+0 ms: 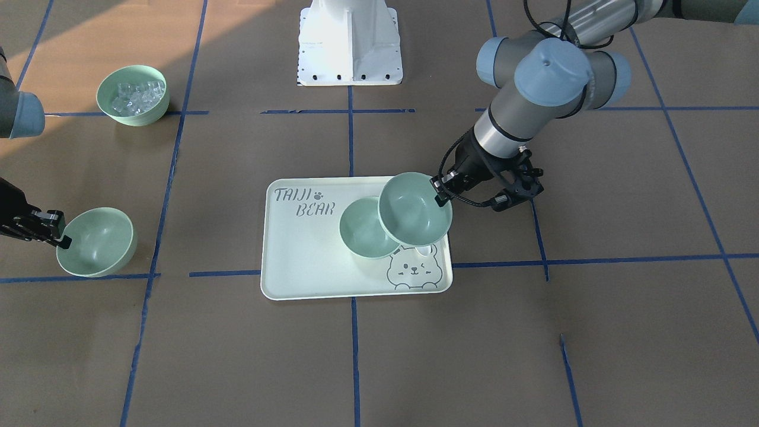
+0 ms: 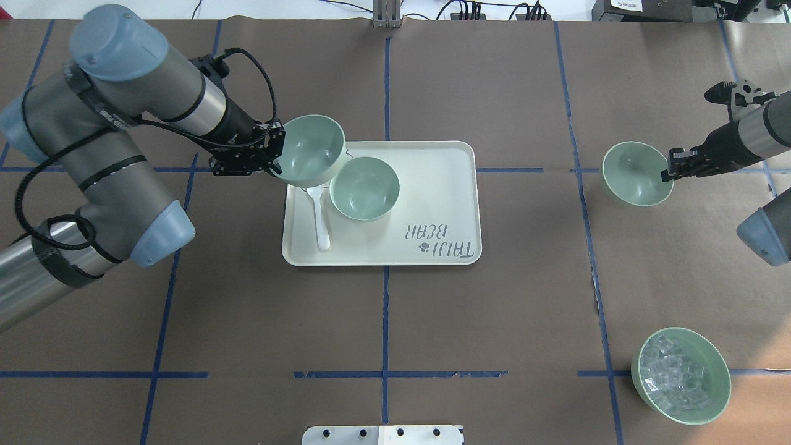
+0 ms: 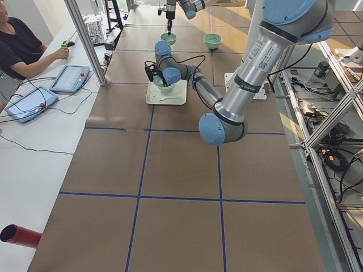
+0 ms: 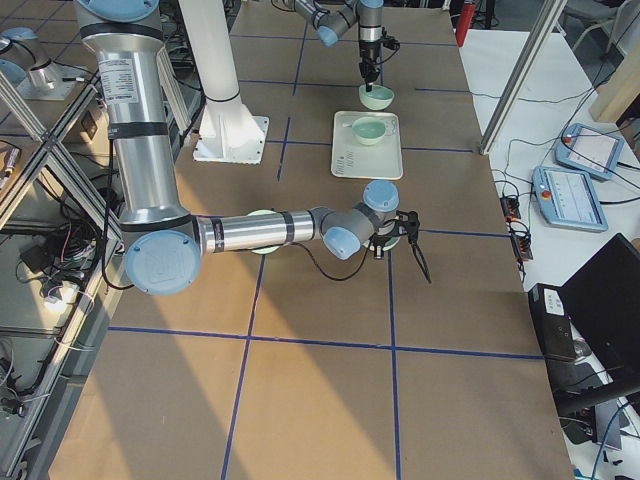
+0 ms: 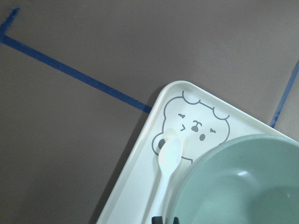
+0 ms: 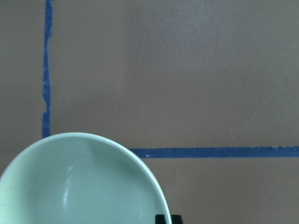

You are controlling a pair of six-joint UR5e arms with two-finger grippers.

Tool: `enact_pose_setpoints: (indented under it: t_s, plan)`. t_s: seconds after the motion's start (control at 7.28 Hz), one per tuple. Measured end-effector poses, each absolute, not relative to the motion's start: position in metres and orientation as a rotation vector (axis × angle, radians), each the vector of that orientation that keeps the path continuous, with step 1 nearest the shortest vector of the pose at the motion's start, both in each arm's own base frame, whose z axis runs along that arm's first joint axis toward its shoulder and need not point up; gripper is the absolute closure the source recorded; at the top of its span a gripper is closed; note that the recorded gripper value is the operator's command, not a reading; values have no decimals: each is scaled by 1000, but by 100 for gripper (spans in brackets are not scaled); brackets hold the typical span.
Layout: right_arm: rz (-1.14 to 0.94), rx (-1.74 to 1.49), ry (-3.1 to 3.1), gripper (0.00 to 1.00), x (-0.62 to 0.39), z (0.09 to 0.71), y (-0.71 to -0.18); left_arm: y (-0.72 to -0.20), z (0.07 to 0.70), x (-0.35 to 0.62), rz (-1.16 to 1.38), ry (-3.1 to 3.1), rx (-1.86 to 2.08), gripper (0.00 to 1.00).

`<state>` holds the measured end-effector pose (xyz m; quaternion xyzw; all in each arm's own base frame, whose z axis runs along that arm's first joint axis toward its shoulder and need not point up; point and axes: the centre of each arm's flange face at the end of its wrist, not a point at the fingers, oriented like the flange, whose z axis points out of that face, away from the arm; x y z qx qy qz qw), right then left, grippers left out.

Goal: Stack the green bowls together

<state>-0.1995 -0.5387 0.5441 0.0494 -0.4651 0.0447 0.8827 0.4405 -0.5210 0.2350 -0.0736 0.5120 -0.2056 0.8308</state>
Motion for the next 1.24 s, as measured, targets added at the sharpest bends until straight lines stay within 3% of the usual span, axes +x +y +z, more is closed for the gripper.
enact_pose_setpoints:
  t_s: [0.55, 0.69, 0.82, 1.24]
  plan:
    - [112, 74, -1032, 100, -180, 508, -563, -507, 225, 492, -407, 1088, -127, 100]
    - [113, 69, -1038, 100, -178, 505, -565, -508, 228, 497, -400, 1095, -125, 88]
    - [114, 67, -1044, 100, -177, 502, -565, -509, 233, 503, -396, 1099, -123, 1]
    - [139, 62, -1071, 100, -181, 479, -571, -511, 237, 507, -393, 1105, -84, 0]
